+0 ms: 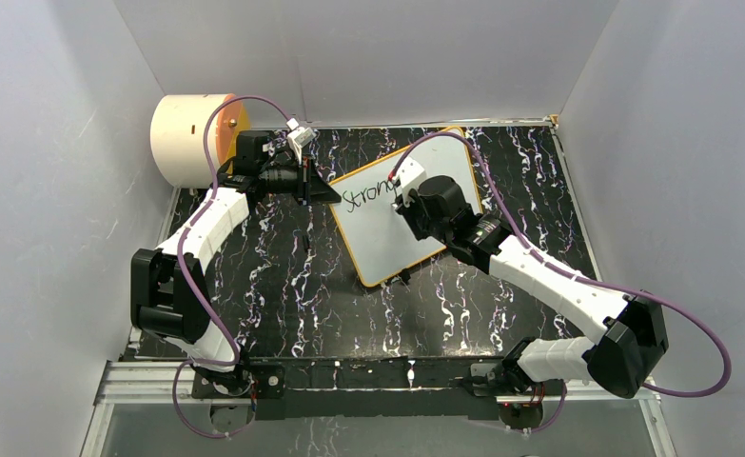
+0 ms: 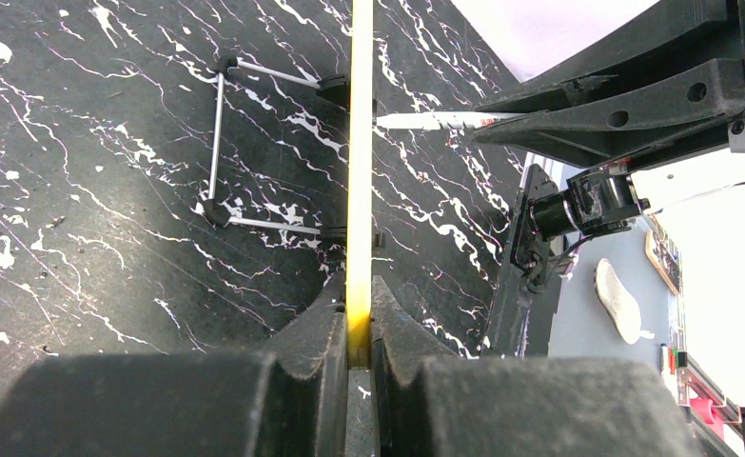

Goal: Write a sentence on the whiteboard

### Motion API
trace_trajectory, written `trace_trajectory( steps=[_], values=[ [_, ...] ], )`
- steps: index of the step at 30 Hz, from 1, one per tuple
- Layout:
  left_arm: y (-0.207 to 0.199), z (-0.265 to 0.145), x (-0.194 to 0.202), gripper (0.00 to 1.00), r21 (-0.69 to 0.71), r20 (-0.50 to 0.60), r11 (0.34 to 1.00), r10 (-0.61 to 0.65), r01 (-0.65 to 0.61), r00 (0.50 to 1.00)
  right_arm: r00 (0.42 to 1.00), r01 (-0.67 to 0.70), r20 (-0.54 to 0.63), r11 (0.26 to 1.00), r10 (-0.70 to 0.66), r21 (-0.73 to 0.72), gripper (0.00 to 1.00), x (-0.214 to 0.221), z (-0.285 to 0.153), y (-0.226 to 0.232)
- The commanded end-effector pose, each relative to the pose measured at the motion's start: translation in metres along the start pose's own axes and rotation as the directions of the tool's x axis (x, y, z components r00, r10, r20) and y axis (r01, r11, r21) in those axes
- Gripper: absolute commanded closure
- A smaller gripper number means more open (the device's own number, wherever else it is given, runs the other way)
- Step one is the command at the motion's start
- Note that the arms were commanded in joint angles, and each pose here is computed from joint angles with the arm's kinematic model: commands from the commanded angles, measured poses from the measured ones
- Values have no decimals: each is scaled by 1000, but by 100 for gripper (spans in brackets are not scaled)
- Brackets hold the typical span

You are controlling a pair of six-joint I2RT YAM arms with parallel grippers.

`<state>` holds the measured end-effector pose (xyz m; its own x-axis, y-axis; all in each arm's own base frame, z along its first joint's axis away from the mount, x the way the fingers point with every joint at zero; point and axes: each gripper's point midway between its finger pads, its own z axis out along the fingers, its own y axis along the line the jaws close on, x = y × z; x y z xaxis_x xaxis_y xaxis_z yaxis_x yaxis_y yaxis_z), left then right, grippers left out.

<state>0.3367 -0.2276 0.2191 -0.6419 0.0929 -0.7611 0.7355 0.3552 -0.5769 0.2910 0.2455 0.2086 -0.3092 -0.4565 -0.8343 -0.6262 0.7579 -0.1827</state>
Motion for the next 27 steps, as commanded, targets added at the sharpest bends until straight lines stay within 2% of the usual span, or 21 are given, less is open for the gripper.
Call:
trace_trajectory(
  steps=[1,8,16,27],
  values=[
    [-8,-2,6,100,20,-13,1000,10,-9,1000,992,-43,116,999,46,-33,100,-35,1,3],
    [-9,-3,5,100,19,-10,1000,13,-12,1000,983,-60,172,998,64,-28,100,-47,-5,1],
    [-8,-2,6,100,19,-12,1000,7,-6,1000,974,-70,220,997,59,42,100,-55,-27,-17],
    [-8,-3,6,100,15,-11,1000,9,-9,1000,975,-90,215,985,57,145,100,-50,-36,-58]
  ],
)
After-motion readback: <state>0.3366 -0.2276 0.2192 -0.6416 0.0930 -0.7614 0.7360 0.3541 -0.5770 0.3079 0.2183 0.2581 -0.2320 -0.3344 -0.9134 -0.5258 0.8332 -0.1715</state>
